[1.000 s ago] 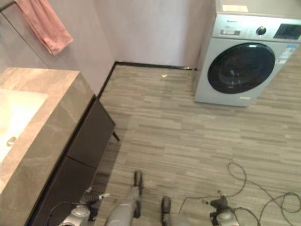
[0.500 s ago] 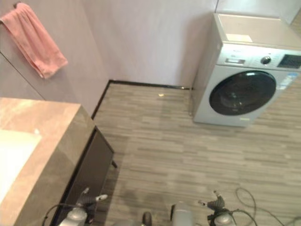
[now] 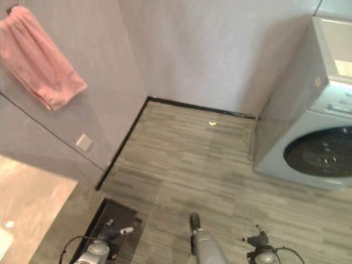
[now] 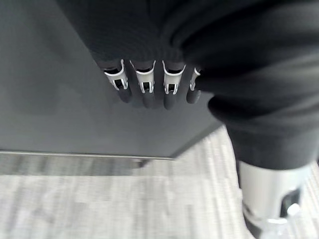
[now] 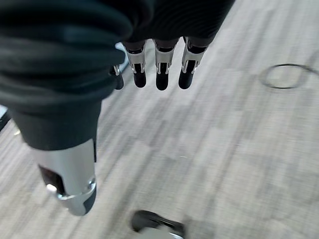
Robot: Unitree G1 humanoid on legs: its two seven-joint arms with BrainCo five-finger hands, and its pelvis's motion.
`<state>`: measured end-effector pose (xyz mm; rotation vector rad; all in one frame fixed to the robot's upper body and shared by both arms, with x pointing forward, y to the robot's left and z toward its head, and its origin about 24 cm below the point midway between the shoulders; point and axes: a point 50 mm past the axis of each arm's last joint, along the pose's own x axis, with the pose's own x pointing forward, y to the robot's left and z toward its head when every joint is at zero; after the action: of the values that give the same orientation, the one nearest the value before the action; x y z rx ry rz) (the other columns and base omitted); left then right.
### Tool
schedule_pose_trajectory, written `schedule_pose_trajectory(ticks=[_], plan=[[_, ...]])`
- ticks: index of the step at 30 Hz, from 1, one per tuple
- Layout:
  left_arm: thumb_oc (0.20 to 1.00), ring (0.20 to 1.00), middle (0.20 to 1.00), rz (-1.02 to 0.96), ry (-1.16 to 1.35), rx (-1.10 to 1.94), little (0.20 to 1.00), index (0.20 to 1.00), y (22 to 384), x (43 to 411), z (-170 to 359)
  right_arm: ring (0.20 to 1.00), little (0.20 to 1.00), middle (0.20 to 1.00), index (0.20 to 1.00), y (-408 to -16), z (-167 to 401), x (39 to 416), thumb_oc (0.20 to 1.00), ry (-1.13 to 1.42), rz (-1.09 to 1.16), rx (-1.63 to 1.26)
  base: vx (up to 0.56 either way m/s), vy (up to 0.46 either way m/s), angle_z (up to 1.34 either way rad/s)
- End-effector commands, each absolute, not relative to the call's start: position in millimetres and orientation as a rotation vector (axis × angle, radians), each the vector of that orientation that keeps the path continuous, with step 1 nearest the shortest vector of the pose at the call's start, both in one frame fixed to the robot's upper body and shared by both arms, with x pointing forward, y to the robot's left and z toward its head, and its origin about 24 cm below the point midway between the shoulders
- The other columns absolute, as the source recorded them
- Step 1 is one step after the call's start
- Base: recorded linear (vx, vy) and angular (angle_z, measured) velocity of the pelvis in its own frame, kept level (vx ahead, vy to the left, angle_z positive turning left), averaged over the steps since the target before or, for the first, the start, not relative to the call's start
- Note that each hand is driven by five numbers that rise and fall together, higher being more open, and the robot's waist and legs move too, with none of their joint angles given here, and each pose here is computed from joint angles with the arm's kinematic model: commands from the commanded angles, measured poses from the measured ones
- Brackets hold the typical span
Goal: Put brush and paste in cup on sink, flatten towel.
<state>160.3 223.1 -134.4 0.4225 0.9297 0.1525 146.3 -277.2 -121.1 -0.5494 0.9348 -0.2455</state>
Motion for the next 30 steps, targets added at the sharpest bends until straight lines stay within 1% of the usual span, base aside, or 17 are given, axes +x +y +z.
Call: schedule_pose_trajectory(ticks=[1, 5, 7, 12, 16, 20, 22, 26, 30], plan=[[1.000, 1.000, 1.000, 0.161, 0.878, 0.532, 1.000, 1.000, 250, 169, -122, 1.000, 1.000, 1.000, 1.000, -302, -112, 135, 1.000, 0.924, -0.299, -0.600, 0.31, -0.240, 0.35], [1.000, 1.000, 1.000, 0.144, 0.834, 0.534, 1.000, 1.000, 246, 182, -115, 1.000, 1.000, 1.000, 1.000, -309, -107, 138, 1.000, 0.902, -0.339, -0.597, 0.29, -0.317, 0.48], [1.000, 1.000, 1.000, 0.116, 0.813, 0.543, 1.000, 1.000, 241, 187, -114, 1.000, 1.000, 1.000, 1.000, -316, -106, 131, 1.000, 0.922, -0.374, -0.598, 0.36, -0.206, -0.05], [1.000, 1.000, 1.000, 0.105, 0.819, 0.543, 1.000, 1.000, 237, 186, -116, 1.000, 1.000, 1.000, 1.000, -313, -109, 126, 1.000, 0.935, -0.365, -0.594, 0.29, -0.056, -0.01], [1.000, 1.000, 1.000, 0.129, 0.847, 0.546, 1.000, 1.000, 242, 177, -119, 1.000, 1.000, 1.000, 1.000, -306, -117, 115, 1.000, 0.980, -0.305, -0.625, 0.54, -0.028, -0.20], [1.000, 1.000, 1.000, 0.158, 0.899, 0.550, 1.000, 1.000, 249, 164, -125, 1.000, 1.000, 1.000, 1.000, -298, -121, 115, 1.000, 0.990, -0.268, -0.620, 0.32, 0.033, -0.20], [1.000, 1.000, 1.000, 0.180, 0.942, 0.551, 1.000, 1.000, 255, 152, -129, 1.000, 1.000, 1.000, 1.000, -292, -127, 111, 1.000, 1.023, -0.247, -0.611, 0.37, 0.111, -0.26], [1.000, 1.000, 1.000, 0.209, 0.961, 0.538, 1.000, 1.000, 261, 145, -130, 1.000, 1.000, 1.000, 1.000, -288, -130, 112, 1.000, 1.039, -0.228, -0.612, 0.23, 0.121, 0.03], [1.000, 1.000, 1.000, 0.240, 0.949, 0.553, 1.000, 1.000, 272, 146, -125, 1.000, 1.000, 1.000, 1.000, -283, -128, 127, 1.000, 1.010, -0.195, -0.626, 0.20, 0.169, 0.19]])
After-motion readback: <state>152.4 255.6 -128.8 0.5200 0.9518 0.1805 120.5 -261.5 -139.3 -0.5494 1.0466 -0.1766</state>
